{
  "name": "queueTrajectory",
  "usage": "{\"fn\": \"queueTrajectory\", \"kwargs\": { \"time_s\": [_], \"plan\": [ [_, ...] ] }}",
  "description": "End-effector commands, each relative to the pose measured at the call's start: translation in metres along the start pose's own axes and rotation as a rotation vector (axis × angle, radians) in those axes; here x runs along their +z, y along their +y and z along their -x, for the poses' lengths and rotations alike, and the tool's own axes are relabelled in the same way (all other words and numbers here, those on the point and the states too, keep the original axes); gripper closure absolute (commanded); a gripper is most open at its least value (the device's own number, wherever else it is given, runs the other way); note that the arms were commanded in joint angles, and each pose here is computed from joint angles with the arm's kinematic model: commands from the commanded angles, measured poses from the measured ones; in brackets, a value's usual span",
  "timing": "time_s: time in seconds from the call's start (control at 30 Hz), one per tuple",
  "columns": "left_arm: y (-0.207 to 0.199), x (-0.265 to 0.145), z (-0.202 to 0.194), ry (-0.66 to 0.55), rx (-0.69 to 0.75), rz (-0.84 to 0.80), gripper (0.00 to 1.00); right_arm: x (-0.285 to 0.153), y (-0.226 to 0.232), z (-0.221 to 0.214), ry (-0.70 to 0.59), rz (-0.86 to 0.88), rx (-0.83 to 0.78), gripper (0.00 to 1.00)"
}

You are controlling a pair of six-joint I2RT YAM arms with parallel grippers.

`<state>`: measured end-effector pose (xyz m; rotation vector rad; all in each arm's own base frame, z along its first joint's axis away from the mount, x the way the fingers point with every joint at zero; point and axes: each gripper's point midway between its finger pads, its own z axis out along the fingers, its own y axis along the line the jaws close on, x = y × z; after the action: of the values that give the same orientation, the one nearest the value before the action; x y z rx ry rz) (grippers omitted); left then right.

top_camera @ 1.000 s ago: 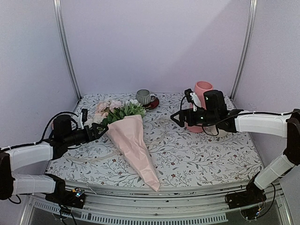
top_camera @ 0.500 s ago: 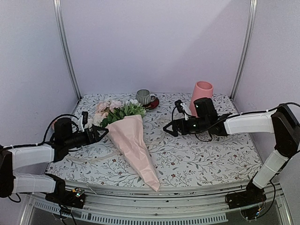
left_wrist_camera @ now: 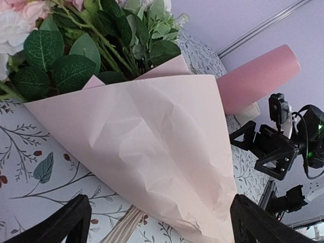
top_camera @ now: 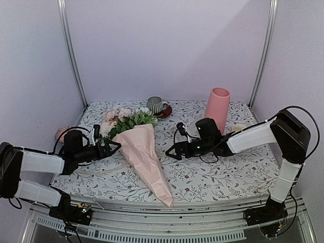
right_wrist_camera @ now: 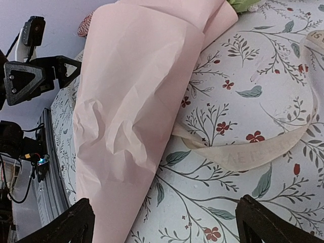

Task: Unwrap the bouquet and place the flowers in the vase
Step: Adjust the folded bouquet at the center of the board.

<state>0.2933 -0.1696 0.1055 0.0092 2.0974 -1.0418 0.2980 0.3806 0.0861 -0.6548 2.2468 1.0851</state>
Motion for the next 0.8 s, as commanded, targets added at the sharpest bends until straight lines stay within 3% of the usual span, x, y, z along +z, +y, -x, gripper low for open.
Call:
{"fn": "queueTrajectory", "kwargs": {
  "time_s": [0.0,0.77],
  "plan": [
    [-0.009,0.006,0.001,-0.003,0.021,-0.046,0.02,0.012,0.013,0.006,-0.016,0.059,0.005,0.01],
    [0.008,0.033,-0.012,0.074,-0.03,-0.047,0.03,0.044,0.001,-0.006,0.047,0.104,0.093,0.0]
  ]
}}
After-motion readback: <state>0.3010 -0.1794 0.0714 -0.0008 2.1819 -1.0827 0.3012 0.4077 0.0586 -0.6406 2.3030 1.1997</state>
